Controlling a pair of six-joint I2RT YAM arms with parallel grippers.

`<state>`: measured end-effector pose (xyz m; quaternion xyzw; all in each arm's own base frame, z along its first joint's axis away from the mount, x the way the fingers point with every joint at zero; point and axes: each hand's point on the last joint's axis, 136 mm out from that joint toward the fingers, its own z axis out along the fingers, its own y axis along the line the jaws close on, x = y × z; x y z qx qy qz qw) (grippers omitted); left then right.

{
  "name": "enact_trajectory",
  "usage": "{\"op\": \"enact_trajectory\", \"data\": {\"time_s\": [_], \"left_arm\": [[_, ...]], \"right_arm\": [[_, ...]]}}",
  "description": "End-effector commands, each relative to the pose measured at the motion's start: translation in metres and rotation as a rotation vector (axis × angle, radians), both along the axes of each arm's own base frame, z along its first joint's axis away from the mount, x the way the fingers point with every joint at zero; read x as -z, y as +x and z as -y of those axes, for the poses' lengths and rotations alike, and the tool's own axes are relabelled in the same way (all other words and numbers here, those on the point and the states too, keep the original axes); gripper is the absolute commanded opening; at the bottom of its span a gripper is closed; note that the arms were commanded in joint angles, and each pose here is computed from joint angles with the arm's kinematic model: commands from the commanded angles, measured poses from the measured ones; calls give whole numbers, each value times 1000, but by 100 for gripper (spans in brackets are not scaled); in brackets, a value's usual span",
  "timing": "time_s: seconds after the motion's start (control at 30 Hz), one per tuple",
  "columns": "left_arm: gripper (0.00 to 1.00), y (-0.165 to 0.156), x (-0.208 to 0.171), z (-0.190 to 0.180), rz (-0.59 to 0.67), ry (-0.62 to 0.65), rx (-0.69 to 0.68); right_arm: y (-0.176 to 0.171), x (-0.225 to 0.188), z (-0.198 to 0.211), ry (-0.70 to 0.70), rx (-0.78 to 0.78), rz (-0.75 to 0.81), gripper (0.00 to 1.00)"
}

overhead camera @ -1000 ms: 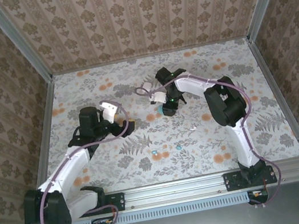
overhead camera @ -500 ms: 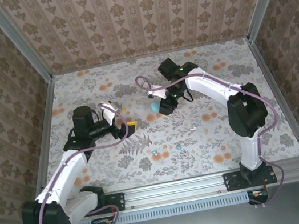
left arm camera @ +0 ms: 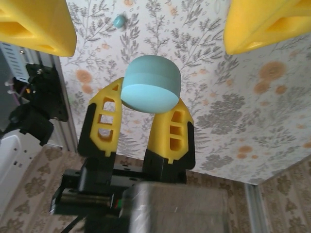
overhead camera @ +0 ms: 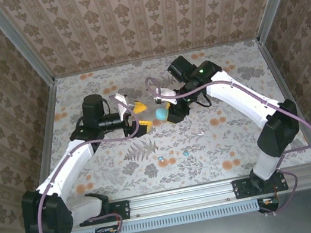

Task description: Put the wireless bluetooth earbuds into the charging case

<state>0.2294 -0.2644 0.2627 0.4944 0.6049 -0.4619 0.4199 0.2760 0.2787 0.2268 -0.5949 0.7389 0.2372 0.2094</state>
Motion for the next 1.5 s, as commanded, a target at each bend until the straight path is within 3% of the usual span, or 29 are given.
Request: {"op": "enact_trajectory", "data": {"time_s": [0.0, 0.37, 1.13, 1.47], "left_arm": [[80, -12, -12, 6, 14, -20, 82], [79, -21, -13, 19, 3, -25, 142], [62, -26, -10, 28, -53, -27, 213], [62, -28, -6, 27, -48, -16, 216]], "right_arm": [[-17, -23, -3, 51, -17, -18, 31], [-27, -33, -12, 87, -40, -17, 32], [-32, -42, -19, 127, -60, -17, 32], [-32, -43, -19, 131, -57, -13, 32]]}}
